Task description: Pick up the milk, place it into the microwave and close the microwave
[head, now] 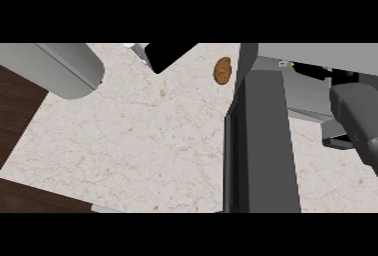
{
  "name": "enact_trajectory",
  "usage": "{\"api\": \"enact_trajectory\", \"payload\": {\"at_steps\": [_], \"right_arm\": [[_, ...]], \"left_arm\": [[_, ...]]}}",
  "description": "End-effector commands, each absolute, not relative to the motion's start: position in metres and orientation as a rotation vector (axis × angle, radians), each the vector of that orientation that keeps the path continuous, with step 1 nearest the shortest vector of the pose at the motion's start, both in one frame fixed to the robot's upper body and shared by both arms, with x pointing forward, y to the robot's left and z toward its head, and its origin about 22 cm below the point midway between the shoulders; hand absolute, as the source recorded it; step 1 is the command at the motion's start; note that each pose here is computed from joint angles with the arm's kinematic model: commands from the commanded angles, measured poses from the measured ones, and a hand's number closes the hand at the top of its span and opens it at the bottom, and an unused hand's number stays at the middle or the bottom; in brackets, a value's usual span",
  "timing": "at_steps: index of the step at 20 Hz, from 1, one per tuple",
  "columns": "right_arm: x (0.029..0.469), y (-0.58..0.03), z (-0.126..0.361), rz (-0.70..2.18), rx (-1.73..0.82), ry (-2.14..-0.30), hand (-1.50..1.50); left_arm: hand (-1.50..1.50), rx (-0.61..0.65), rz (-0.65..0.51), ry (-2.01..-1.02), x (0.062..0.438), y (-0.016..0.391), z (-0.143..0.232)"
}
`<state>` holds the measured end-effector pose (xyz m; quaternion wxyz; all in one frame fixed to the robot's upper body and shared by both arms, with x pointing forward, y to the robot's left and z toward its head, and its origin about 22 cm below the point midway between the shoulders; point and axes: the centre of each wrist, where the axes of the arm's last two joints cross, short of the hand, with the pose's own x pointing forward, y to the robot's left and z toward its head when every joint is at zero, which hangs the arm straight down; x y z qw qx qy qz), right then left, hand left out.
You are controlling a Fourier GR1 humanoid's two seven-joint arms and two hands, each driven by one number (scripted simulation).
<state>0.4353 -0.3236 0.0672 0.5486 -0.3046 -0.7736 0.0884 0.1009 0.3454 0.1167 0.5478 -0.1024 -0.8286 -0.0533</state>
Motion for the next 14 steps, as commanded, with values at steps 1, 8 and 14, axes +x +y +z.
{"api": "enact_trajectory", "payload": {"at_steps": [1,8,14], "right_arm": [[0.447,-0.298,0.079,0.164,-0.561,-1.930,-1.50],[0.452,-0.250,0.068,0.366,-0.489,-1.810,-1.50],[0.461,-0.212,0.082,0.356,-0.520,-1.821,-1.50]], "left_arm": [[-1.50,-0.226,-0.131,-1.943,0.104,0.348,0.115],[-1.50,-0.236,-0.164,-1.934,0.110,0.345,0.116],[-1.50,-0.239,-0.153,-1.944,0.120,0.345,0.116]]}}
